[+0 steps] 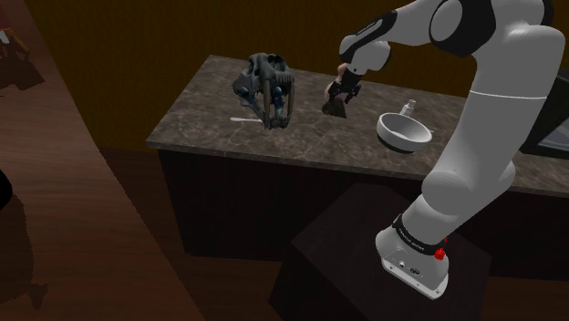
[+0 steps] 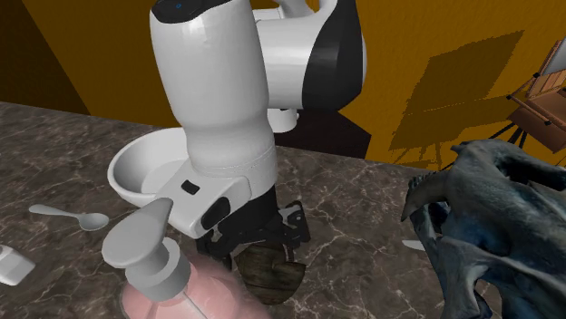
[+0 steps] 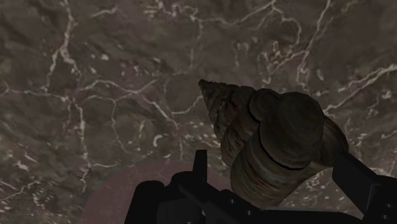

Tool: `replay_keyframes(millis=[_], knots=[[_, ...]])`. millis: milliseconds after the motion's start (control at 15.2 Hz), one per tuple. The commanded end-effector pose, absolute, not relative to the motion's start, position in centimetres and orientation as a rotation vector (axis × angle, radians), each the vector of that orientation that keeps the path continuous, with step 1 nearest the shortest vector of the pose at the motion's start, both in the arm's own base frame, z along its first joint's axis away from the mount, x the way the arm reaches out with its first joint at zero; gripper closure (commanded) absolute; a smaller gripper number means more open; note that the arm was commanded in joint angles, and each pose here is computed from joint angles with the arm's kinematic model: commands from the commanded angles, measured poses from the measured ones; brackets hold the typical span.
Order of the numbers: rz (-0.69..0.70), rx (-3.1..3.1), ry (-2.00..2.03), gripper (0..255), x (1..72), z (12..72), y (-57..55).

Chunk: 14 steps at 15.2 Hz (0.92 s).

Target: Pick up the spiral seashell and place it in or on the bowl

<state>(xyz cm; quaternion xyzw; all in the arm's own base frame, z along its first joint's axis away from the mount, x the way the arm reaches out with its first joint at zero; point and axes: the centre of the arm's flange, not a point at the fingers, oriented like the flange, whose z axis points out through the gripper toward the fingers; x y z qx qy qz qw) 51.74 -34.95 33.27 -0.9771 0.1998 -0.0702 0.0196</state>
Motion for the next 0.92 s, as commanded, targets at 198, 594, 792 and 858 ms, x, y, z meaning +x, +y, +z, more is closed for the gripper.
replay_keyframes(millis=[198,594,792,858], knots=[[-0.218,-3.032,0.62,0,51.77,33.15,-34.95],[-0.218,-3.032,0.62,255,51.77,33.15,-34.93],[-0.218,-3.032,0.62,255,51.79,33.16,-35.0],[-0.218,-3.032,0.62,255,51.79,33.18,-34.99]])
